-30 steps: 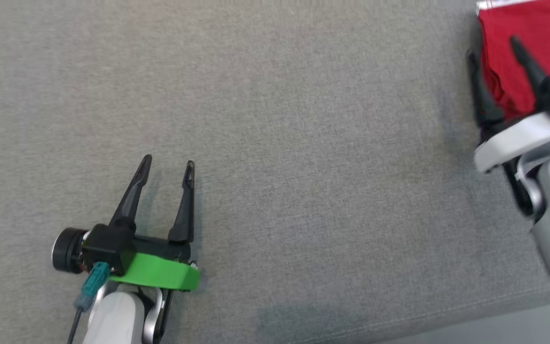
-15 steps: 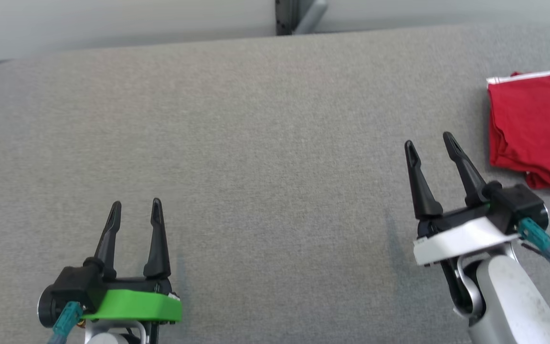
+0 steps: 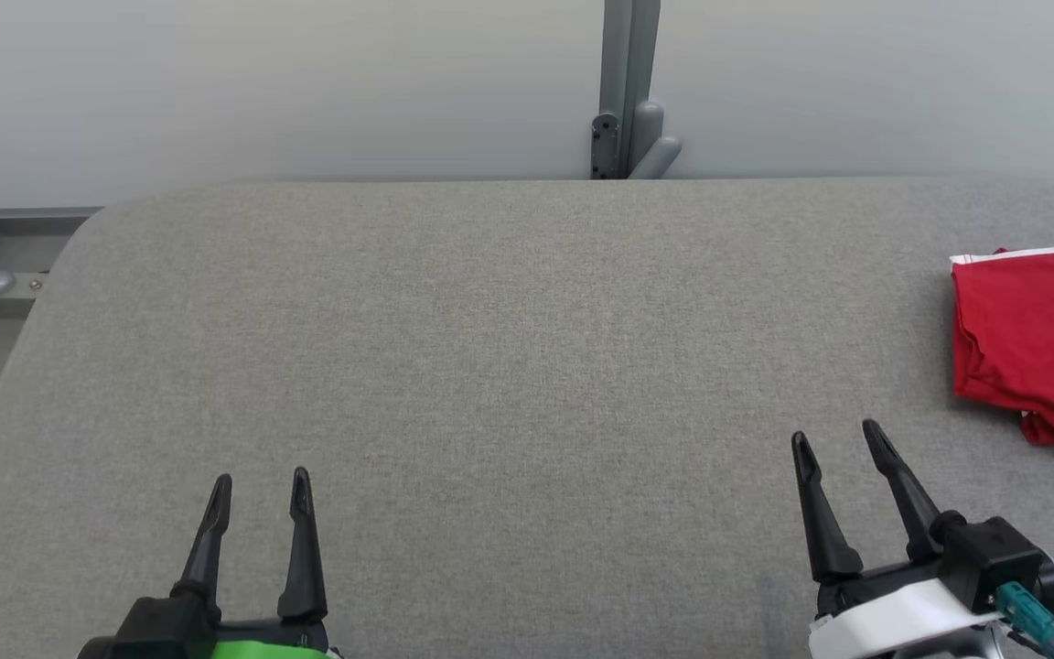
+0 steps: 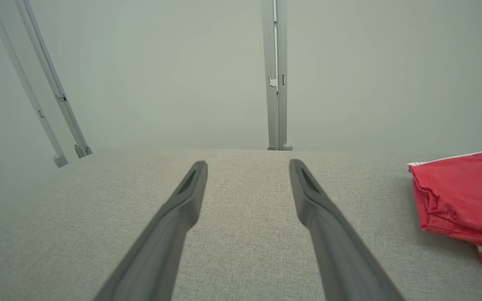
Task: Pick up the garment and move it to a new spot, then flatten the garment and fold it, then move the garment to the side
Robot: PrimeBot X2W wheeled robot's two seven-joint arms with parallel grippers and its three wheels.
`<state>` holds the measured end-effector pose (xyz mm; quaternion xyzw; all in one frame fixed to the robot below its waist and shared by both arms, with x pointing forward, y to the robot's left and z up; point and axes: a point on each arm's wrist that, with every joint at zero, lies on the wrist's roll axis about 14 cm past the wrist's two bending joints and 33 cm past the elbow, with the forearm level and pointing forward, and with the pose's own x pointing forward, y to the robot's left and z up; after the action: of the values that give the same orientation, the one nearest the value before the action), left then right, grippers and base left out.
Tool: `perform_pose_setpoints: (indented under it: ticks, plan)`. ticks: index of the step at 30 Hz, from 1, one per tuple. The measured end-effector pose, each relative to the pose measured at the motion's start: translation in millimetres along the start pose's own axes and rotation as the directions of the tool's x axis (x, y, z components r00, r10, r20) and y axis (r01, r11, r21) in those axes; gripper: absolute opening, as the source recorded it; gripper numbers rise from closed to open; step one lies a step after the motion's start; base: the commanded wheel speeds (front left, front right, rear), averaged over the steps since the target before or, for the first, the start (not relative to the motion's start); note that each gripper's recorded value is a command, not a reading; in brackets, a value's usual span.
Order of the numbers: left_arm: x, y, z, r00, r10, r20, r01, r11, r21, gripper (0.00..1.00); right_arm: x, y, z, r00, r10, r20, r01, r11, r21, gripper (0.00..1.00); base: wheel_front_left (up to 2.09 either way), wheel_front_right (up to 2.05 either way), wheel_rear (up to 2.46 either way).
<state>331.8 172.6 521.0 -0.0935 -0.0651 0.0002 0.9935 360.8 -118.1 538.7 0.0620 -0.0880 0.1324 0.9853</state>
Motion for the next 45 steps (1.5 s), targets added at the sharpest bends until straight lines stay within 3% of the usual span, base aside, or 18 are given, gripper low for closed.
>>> perform_pose_setpoints:
  ticks: [13, 14, 19, 29, 39, 45]
  plan:
    - [-12.0, 3.2, -2.4, 1.000, 0.004, -0.009, -0.004, 1.000, 0.019, 1.00, -15.3, 5.5, -11.6, 0.999, -0.008, -0.040, 0.009, 1.000, 0.028, 1.00, 0.00, 0.00, 0.00]
    - [-12.4, 3.5, -4.0, 1.000, 0.005, -0.014, -0.004, 1.000, 0.022, 0.00, -15.6, 5.5, -13.2, 0.999, -0.009, -0.045, 0.010, 1.000, 0.029, 0.00, 0.00, 0.00, 0.00]
    - [-17.2, 5.8, -18.7, 0.998, 0.015, -0.064, -0.015, 1.000, 0.008, 0.00, -22.1, 4.6, -28.2, 0.995, -0.020, -0.096, 0.026, 0.998, 0.054, 0.00, 0.00, 0.00, 0.00]
    - [-12.7, 10.7, -29.2, 0.992, 0.045, -0.116, -0.065, 0.983, -0.174, 0.00, -24.0, -14.5, -33.2, 0.988, -0.095, -0.125, 0.121, 0.967, 0.226, 0.00, 0.00, 0.00, 0.00]
    - [-1.1, 12.2, -31.7, 0.989, 0.053, -0.139, -0.097, 0.938, -0.332, 0.00, -21.6, -31.6, -33.4, 0.978, -0.152, -0.140, 0.194, 0.908, 0.371, 0.00, 0.00, 0.00, 0.00]
    - [5.7, 12.8, -32.9, 0.987, 0.056, -0.153, -0.117, 0.896, -0.428, 0.00, -21.0, -42.3, -34.5, 0.971, -0.185, -0.153, 0.236, 0.856, 0.460, 0.00, 0.00, 0.00, 0.00]
